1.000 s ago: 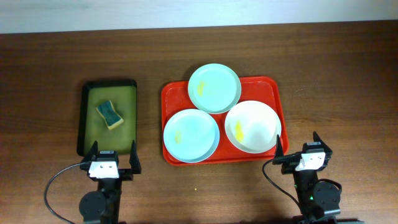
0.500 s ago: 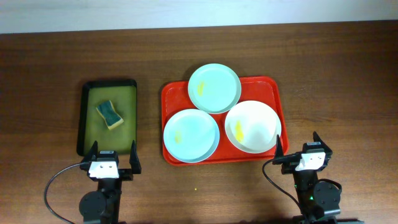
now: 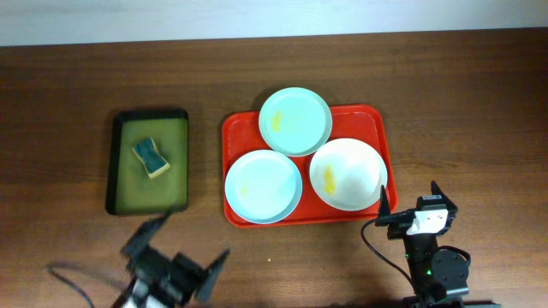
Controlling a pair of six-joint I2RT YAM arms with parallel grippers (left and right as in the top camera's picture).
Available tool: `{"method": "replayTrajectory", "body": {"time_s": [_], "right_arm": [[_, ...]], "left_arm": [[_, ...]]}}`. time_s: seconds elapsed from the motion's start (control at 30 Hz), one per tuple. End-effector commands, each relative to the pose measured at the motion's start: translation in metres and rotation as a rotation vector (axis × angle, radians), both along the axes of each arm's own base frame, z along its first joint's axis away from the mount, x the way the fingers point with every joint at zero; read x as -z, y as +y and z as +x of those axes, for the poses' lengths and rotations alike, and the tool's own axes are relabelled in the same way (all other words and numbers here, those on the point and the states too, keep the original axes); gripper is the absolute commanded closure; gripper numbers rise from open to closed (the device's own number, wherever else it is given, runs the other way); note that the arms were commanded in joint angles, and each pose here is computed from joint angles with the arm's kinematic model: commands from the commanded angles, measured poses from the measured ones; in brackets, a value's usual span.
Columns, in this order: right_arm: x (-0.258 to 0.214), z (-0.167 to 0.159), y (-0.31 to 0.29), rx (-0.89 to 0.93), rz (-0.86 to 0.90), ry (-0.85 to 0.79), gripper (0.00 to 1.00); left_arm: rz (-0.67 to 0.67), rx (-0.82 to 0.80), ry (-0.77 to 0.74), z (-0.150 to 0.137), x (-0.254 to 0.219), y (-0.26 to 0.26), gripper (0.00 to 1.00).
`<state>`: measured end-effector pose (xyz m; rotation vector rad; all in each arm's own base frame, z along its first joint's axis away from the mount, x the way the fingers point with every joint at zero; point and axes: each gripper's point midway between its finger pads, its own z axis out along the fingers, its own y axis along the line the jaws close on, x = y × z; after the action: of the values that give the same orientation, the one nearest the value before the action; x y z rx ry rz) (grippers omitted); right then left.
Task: Clean dirty plates on tray and stack at the side
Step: 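Reach the left gripper down and grasp the green-yellow sponge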
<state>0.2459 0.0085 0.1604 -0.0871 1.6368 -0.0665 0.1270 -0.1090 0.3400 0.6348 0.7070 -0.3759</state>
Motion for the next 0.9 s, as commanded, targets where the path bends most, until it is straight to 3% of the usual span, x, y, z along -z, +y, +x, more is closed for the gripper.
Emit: {"method": "replayTrajectory", "body": {"time_s": [0.0, 0.1, 0.27, 0.4, 0.5, 0.57, 0.63, 0.77, 0.87], "right_arm": [[0.004, 0.000, -0.003, 0.015, -0.011, 0.009, 0.02], [0.004, 0.000, -0.003, 0.015, -0.011, 0.009, 0.01], [0.004, 0.000, -0.003, 0.015, -0.011, 0.009, 0.01], [0.005, 0.000, -0.003, 0.015, -0.011, 0.012, 0.01], [0.005, 0.000, -0.003, 0.015, -0.011, 0.013, 0.01], [0.005, 0.000, -0.003, 0.015, -0.011, 0.013, 0.01], [0.005, 0.000, -0.003, 0.015, -0.011, 0.013, 0.01], [0.005, 0.000, -0.003, 0.015, -0.011, 0.013, 0.01], [0.005, 0.000, -0.003, 0.015, -0.011, 0.013, 0.02]], "left_arm": [[-0.103, -0.025, -0.018, -0.009, -0.037, 0.012, 0.01], [-0.131, -0.094, 0.125, 0.012, -0.058, 0.021, 0.01], [0.103, -0.198, 0.588, 0.070, -0.048, 0.017, 0.01], [0.189, -0.074, 0.915, 0.096, -0.034, 0.004, 0.01], [0.181, -0.099, 1.057, 0.123, -0.023, 0.011, 0.01], [0.153, -0.189, 1.154, 0.145, -0.008, 0.026, 0.01], [0.090, -0.384, 1.344, 0.170, 0.026, 0.057, 0.01], [0.142, -0.672, 1.627, 0.198, 0.094, 0.106, 0.01], [0.194, -0.842, 1.724, 0.210, 0.131, 0.133, 0.01]]}}
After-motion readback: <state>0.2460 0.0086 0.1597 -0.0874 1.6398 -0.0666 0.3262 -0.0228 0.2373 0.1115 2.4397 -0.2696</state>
